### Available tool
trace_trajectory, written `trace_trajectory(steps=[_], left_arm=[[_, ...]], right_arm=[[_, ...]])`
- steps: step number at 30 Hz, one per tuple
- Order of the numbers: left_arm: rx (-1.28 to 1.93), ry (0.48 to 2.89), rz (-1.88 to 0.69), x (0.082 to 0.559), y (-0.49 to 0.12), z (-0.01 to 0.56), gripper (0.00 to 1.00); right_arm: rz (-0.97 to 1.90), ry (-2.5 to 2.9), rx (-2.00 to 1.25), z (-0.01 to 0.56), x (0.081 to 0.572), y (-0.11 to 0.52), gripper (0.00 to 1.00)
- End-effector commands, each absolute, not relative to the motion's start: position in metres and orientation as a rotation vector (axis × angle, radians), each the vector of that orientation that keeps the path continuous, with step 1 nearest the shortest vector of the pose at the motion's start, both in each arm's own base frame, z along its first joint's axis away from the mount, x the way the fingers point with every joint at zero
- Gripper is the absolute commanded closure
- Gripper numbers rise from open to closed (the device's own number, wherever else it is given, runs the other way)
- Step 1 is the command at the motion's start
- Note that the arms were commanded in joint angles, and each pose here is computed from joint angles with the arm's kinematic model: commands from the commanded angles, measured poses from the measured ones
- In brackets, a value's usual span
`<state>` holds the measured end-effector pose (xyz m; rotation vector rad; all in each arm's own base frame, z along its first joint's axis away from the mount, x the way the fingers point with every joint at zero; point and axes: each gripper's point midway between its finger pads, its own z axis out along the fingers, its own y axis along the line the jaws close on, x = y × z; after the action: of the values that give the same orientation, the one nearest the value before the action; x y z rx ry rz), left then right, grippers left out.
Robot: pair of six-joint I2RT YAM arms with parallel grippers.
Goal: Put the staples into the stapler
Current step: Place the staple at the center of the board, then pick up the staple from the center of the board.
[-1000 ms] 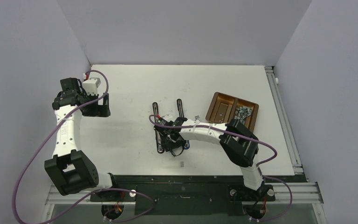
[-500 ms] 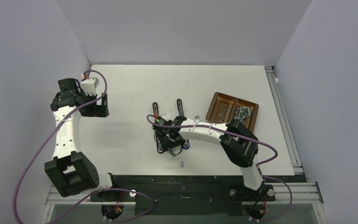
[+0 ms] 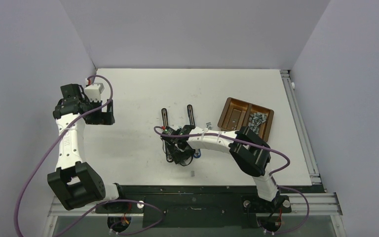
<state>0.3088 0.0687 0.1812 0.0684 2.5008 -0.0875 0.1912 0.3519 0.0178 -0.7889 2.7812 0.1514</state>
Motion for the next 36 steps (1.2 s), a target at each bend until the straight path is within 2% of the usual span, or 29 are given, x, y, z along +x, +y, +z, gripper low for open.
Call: trace_trajectory(steps=[1, 4, 10, 19, 24, 36], left_arm=[[0.090, 2.445, -0.074, 0.310, 0.071, 0.196, 0.04], [0.091, 2.446, -0.074, 0.311, 0.071, 0.195, 0.04], [0.091, 2.441, -0.084, 0.312, 0.071, 0.196, 0.04], [0.095, 2.441, -0.091, 0.313, 0.070, 0.196, 0.04], [0.099, 2.445, -0.106, 0.313, 0.069, 0.194, 0.04], [0.095, 2.522, -0.194, 0.305, 0.060, 0.149, 0.04]], right_arm=[[0.118, 2.786, -0.818, 0.013, 0.191, 0.349, 0.58], [0.117, 2.784, -0.818, 0.012, 0.191, 0.350, 0.62], [0.127, 2.772, -0.798, 0.014, 0.196, 0.356, 0.81], [0.133, 2.772, -0.744, 0.015, 0.197, 0.357, 0.91], [0.152, 2.741, -0.633, 0.029, 0.207, 0.359, 0.91], [0.267, 2.460, -0.169, 0.117, 0.261, 0.375, 0.91]])
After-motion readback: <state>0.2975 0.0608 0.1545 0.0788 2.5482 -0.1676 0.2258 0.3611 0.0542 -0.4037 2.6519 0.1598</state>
